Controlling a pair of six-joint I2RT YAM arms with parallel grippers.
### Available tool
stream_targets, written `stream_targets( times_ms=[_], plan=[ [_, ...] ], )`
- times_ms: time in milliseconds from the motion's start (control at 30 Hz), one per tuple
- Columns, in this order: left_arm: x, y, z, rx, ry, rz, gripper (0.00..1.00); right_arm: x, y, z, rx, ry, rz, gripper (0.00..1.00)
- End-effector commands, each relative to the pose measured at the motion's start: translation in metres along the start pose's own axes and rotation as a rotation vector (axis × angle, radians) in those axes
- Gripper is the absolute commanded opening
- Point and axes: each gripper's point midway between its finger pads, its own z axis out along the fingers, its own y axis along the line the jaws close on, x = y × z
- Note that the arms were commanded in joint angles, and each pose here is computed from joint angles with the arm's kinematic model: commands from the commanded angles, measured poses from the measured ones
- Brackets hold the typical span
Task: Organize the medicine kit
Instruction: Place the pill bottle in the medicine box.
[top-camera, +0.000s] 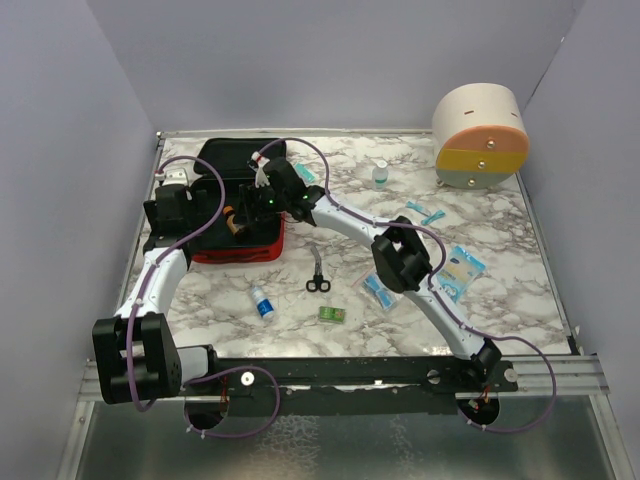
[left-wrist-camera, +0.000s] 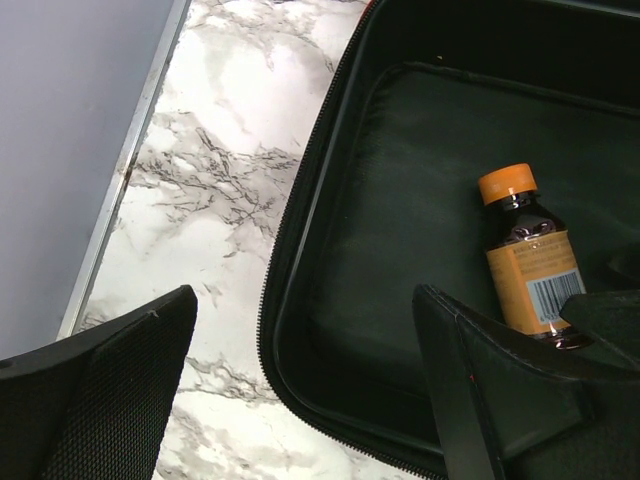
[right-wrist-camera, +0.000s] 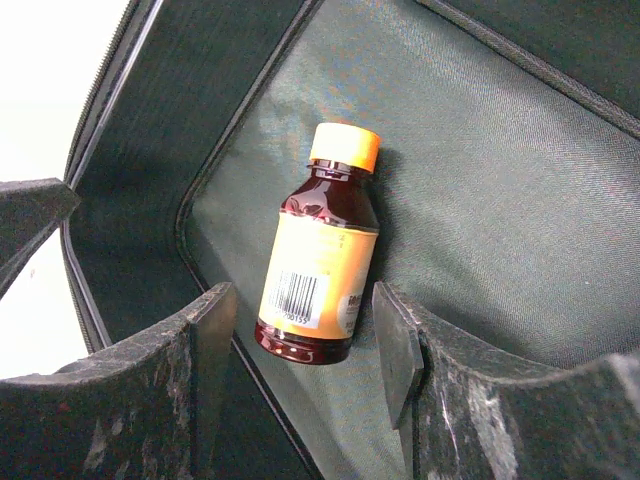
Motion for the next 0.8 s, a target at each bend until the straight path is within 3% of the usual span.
stream_targets(
  times_ms=[0, 167, 533, 667, 767],
  plan=[
    [-0.019, -0.010, -0.007, 0.055, -0.040, -0.015, 0.91, -0.015, 0.006, -0.006, 0.016, -0.049, -0.039, 0.58],
    [-0.019, -0.027, -0.007, 0.143, -0.028, -0.033, 0.89, -0.031, 0.009, -0.022, 0.056, -0.082, -0.076, 0.58],
    [-0.028, -0.049, -0.001, 0.238, 0.008, -0.063, 0.86, -0.124, -0.015, -0.116, 0.230, -0.273, -0.071, 0.58],
    [-0.035, -0.061, 0.003, 0.281, 0.023, -0.076, 0.85, -0.151, -0.044, -0.159, 0.364, -0.313, -0.086, 0.58],
    [-0.044, -0.067, 0.006, 0.297, 0.017, -0.087, 0.85, -0.158, -0.095, -0.197, 0.523, -0.306, -0.043, 0.58]
  ],
)
